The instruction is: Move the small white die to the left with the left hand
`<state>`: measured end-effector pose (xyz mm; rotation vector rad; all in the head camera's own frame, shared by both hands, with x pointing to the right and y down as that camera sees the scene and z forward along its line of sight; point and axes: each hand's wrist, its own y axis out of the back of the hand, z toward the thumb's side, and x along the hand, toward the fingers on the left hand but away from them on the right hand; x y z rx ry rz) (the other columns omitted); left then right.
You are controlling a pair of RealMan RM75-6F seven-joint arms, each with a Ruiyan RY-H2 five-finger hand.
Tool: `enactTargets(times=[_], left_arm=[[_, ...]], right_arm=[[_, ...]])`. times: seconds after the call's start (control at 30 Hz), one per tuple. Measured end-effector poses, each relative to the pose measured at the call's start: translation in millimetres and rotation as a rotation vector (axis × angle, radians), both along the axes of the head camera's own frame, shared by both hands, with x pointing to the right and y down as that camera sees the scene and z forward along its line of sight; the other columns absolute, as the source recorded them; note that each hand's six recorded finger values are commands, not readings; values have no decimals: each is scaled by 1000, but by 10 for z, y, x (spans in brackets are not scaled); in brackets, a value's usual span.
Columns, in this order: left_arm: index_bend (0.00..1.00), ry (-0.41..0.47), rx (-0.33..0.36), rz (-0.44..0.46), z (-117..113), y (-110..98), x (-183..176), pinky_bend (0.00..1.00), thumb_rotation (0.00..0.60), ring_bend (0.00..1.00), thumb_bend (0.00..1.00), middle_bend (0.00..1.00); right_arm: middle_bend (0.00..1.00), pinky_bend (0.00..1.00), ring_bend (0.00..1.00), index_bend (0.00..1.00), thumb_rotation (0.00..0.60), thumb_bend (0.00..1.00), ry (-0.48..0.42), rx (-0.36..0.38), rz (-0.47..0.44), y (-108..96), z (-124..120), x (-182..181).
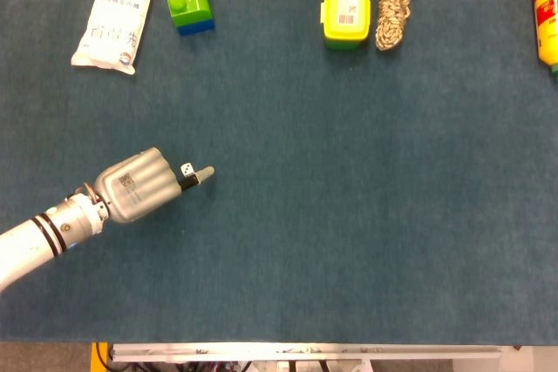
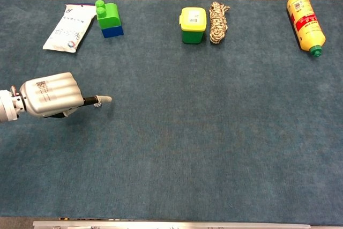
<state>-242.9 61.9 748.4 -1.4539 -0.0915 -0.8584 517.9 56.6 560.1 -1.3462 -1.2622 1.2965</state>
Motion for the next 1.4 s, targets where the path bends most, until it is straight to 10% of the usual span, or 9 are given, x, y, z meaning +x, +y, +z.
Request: enactTargets(times=[1.4], left_arm=[[129, -74, 7, -77, 61, 74, -356, 920, 600, 867, 880, 1000]], right_arm=[[284, 326, 194, 332, 600, 338, 11, -14, 13, -23, 43, 26]])
